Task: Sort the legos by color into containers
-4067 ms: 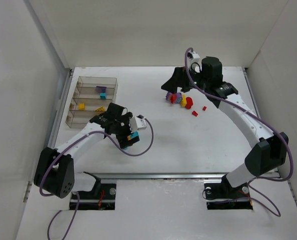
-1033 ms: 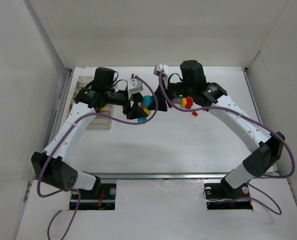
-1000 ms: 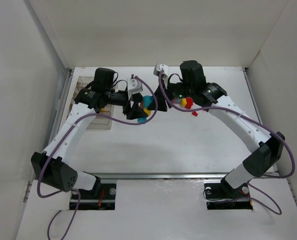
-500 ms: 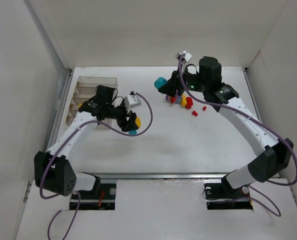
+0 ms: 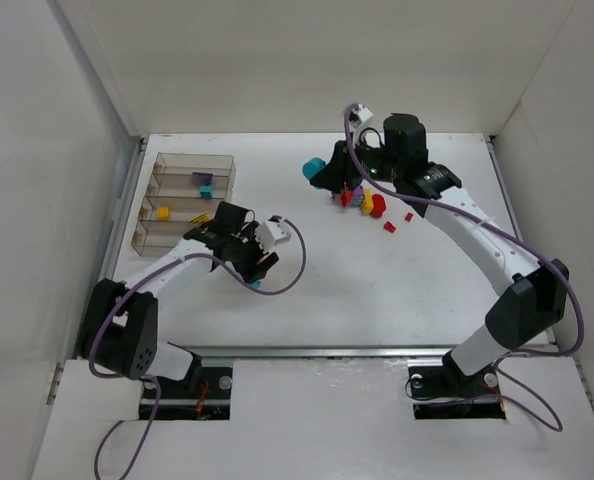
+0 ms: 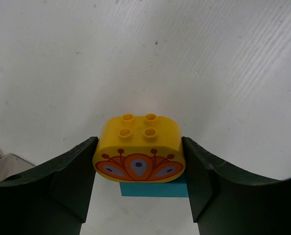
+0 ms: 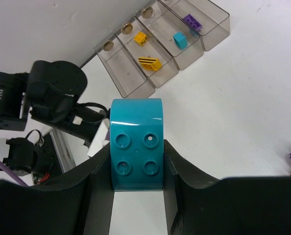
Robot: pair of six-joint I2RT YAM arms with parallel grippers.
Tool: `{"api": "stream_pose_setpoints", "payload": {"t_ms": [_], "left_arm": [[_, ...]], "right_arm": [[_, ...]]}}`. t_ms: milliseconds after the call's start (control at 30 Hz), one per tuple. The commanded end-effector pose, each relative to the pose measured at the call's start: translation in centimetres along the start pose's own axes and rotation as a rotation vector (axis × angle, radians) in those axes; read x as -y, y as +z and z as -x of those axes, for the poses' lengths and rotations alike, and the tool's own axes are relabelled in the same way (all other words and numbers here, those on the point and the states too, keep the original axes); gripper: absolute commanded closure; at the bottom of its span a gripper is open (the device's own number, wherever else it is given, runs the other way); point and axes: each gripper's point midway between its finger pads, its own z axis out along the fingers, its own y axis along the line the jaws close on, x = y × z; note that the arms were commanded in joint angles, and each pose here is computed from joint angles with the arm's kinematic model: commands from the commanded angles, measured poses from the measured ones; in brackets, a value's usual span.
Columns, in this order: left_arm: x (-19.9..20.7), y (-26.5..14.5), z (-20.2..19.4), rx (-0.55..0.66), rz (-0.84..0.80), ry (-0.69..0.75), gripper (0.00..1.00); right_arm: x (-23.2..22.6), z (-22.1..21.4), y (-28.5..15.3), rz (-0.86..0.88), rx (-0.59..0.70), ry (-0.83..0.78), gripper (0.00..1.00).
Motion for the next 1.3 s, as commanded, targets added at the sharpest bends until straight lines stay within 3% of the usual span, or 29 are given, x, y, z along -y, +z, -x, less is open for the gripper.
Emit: {"api": "stream_pose_setpoints", "payload": {"t_ms": [0, 133, 267, 333, 467, 500, 600, 733, 933, 1033, 1167, 1267], "left_arm": [[-1.3, 0.7, 0.5, -0.006, 0.053, 0.005, 0.98], [-1.0, 1.0, 0.4, -0.016, 0.035, -0.036, 1.00], [-1.0, 0.0, 4.2, 0.083, 0.007, -0.115, 1.00], [-1.9, -0.8, 5.7, 0.130, 0.014, -0.174, 1.00], [-4.1, -2.9, 8.9, 0.203, 0.074, -0.287, 1.00], [-5.1, -3.8, 10.2, 0.229, 0.112, -0.302, 1.00], [-7.1, -5.6, 11.4, 0.274, 0.160, -0.415, 1.00], [-9.0, -8.6, 13.6, 0.358, 0.189, -0.480, 1.00], [-9.2, -9.1, 14.0, 0.366, 0.198, -0.500, 1.00], [-9.3, -9.1, 13.9, 0.363, 0.209, -0.503, 1.00], [-9.0, -8.7, 13.3, 0.347, 0.201, -0.446, 1.00], [-8.4, -6.6, 9.9, 0.253, 0.208, -0.402, 1.00]], "right_arm": [[-1.6, 3.3, -0.6, 0.037, 0.084, -0.054, 1.00], [-1.5, 2.7, -0.5, 0.033, 0.070, -0.044, 1.00], [-0.5, 2.0, -0.3, -0.012, 0.042, -0.017, 1.00], [1.6, 1.7, 0.0, -0.120, 0.027, 0.010, 1.00], [6.8, -2.9, 1.1, -0.351, -0.135, 0.096, 1.00], [8.4, -6.1, 1.4, -0.399, -0.240, 0.144, 1.00], [10.4, -10.4, 2.0, -0.483, -0.365, 0.181, 1.00], [10.7, -13.6, 2.7, -0.524, -0.429, 0.181, 1.00], [11.3, -17.9, 4.1, -0.574, -0.546, 0.180, 1.00], [10.3, -18.5, 4.9, -0.500, -0.542, 0.200, 1.00], [8.2, -15.2, 5.7, -0.391, -0.430, 0.179, 1.00], [7.5, -12.2, 6.1, -0.366, -0.362, 0.153, 1.00]]}}
